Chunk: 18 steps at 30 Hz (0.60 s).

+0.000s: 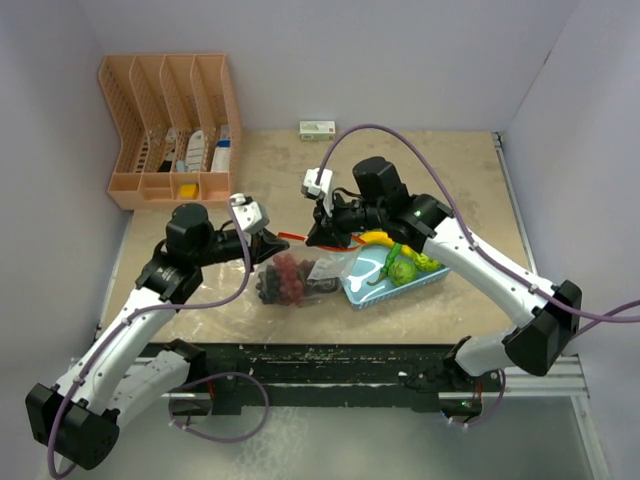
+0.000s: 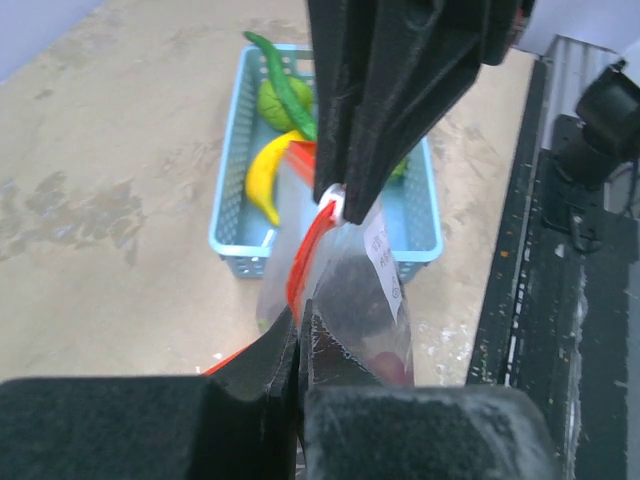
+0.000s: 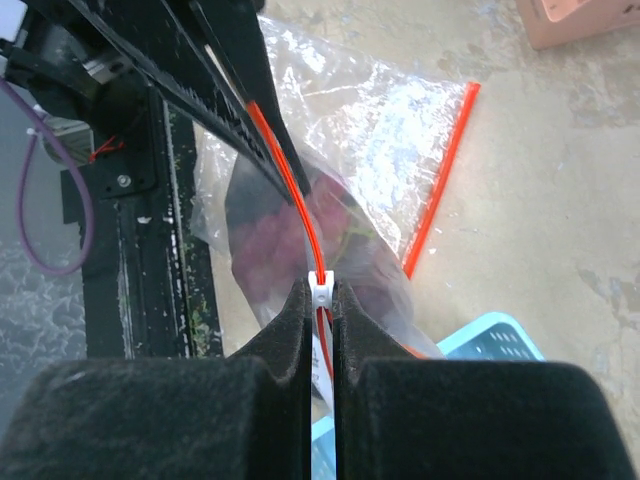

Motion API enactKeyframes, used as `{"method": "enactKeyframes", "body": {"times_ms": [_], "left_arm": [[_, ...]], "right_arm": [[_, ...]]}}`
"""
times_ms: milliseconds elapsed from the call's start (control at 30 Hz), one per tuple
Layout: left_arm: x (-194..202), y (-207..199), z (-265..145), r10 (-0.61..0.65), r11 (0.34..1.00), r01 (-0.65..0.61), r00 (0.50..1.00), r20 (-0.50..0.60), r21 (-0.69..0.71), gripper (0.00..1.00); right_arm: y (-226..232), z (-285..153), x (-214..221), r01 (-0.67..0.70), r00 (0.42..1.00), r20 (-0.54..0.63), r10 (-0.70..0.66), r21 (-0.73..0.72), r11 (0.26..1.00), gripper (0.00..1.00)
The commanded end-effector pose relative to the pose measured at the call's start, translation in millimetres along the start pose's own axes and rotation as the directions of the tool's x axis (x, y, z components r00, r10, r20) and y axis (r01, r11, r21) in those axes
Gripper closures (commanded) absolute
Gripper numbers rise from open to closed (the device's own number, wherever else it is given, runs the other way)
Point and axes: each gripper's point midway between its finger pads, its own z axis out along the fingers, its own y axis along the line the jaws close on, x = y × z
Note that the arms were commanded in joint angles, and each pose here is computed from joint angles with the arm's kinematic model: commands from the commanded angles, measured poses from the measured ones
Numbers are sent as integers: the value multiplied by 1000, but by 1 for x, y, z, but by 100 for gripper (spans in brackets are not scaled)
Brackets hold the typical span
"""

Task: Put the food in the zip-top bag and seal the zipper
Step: Zip the zipper food storage bag at the center of the board.

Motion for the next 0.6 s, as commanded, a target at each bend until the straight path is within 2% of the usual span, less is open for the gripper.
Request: {"method": "enactKeyframes", "body": {"times_ms": [0, 167, 367, 500, 567], "left_arm": [[-38, 35, -21, 92, 971, -72, 992, 81, -227, 100], [-64, 71, -50, 149, 872, -71, 981, 124, -484, 100], [-98, 89, -77, 220, 775, -54, 957, 188, -630, 100], [-104, 106, -91, 228, 698, -21, 954, 195, -716, 100], [-101, 119, -100, 207, 635, 18, 959, 192, -773, 100]], "right_arm": [[-18, -24, 6, -30, 999, -13, 32, 124, 992, 100], [-26, -34, 9, -47, 999, -4, 49, 177, 983, 100], [-35, -41, 17, -73, 997, -13, 78, 245, 967, 100], [-36, -44, 19, -82, 996, -5, 87, 260, 962, 100], [-38, -47, 21, -89, 995, -8, 95, 280, 956, 100]]}}
